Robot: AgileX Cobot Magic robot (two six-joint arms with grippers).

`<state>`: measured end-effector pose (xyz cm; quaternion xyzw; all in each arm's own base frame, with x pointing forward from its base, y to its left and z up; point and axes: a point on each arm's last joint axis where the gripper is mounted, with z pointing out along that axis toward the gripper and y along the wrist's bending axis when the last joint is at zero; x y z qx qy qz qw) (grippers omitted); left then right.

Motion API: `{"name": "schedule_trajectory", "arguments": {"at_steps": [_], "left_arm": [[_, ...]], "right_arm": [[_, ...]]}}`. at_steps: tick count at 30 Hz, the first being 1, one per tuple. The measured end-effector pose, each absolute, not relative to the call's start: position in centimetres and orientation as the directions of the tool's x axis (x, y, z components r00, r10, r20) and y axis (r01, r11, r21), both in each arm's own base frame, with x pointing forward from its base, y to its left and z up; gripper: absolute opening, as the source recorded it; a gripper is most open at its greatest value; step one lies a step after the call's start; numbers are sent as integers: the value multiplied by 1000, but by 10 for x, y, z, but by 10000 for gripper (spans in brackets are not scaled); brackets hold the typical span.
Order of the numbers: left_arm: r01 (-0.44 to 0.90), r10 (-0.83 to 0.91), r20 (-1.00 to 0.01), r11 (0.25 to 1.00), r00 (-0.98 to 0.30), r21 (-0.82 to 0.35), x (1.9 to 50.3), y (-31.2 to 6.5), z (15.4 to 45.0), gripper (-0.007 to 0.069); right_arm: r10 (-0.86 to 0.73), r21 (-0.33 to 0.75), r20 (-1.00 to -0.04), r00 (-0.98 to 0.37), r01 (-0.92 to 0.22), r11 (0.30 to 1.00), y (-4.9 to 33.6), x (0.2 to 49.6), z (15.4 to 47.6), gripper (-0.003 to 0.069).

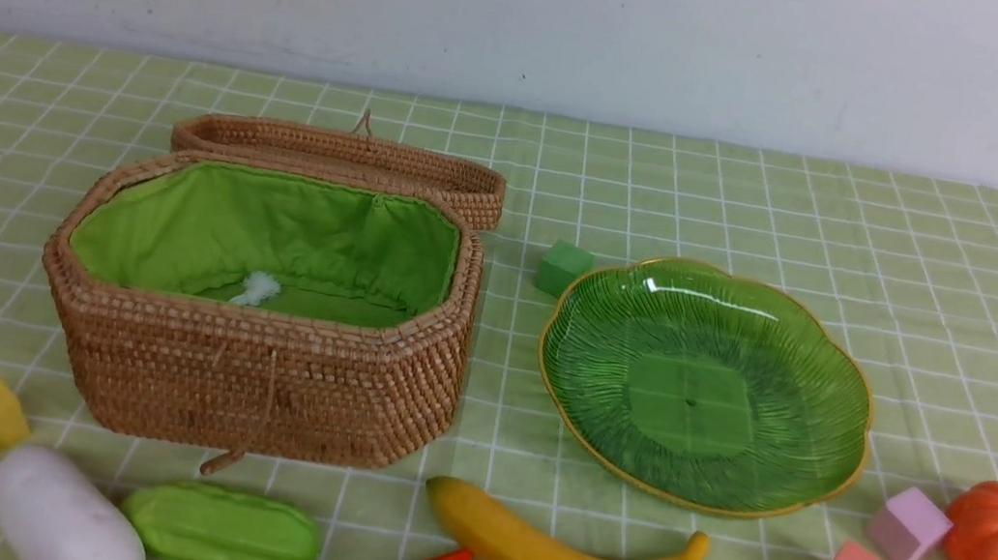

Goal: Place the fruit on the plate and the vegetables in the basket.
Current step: Use the right arm to grab a pumpkin and put it into the left basket

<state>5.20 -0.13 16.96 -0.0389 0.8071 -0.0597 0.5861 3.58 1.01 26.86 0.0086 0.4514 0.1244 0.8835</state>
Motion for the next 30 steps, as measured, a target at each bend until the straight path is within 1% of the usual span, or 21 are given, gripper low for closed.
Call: {"name": "schedule_trajectory", "arguments": {"at_steps": [1,3,4,5,6,7,10,11,12,13,15,16,17,19,21,22,26,27,28,29,30], "left_arm": [[7,-133,-941,990,-310,-142,52,-1,170,239],[7,-133,-941,990,-310,-142,52,-1,170,239],[7,-133,-941,990,-310,-142,52,-1,170,239],[7,-133,-941,990,-310,-142,52,-1,170,239],[7,-133,-941,990,-310,-142,52,-1,170,239],[7,-133,-941,990,-310,-142,52,-1,170,239],[7,-133,-941,990,-310,-142,52,-1,170,239],[7,-133,-941,990,-310,-142,52,-1,170,239],[7,-133,-941,990,-310,-142,52,-1,170,239],[7,-133,-941,990,-310,-142,52,-1,170,239],[7,-133,-941,990,-310,-142,52,-1,170,239],[7,-133,-941,990,-310,-142,52,-1,170,239],[7,-133,-941,990,-310,-142,52,-1,170,239],[7,-133,-941,990,-310,-142,52,-1,170,239],[7,-133,-941,990,-310,-142,52,-1,170,239],[7,-133,-941,990,-310,-142,52,-1,170,239],[7,-133,-941,990,-310,-142,52,-1,170,239],[7,-133,-941,990,-310,-142,52,-1,170,239],[7,-133,-941,990,-310,-142,52,-1,170,239],[7,-133,-941,990,-310,-142,52,-1,170,239],[7,-133,-941,990,-310,-142,52,-1,170,239]], "right_arm": [[267,159,-779,567,-234,959,10,33,280,240],[363,248,-748,555,-274,929,8,26,320,240],[385,287,-761,522,-261,922,6,26,334,240],[390,295,-763,516,-258,920,6,26,338,240],[405,334,-771,491,-230,914,3,22,370,240],[392,358,-811,433,-162,919,0,26,389,240],[326,340,-879,348,-21,940,-7,35,423,240],[280,307,-911,304,45,951,-11,42,432,240],[194,228,-957,217,145,963,-16,57,440,240],[155,188,-971,183,176,966,-18,62,442,240],[84,95,-995,55,242,966,-22,86,435,240],[75,79,-997,28,251,965,-23,91,433,240],[70,60,-997,-30,261,964,-24,103,427,240],[100,61,-985,-140,261,963,-24,127,409,240],[151,89,-962,-227,259,962,-23,144,392,240],[201,115,-925,-323,267,957,-22,158,374,240],[298,141,-797,-526,318,937,-20,186,337,240],[327,135,-730,-600,342,930,-20,197,322,241],[340,130,-693,-635,354,926,-20,202,314,241],[346,131,-681,-646,358,924,-19,204,312,241],[371,122,-604,-705,378,918,-18,216,294,242]]}}
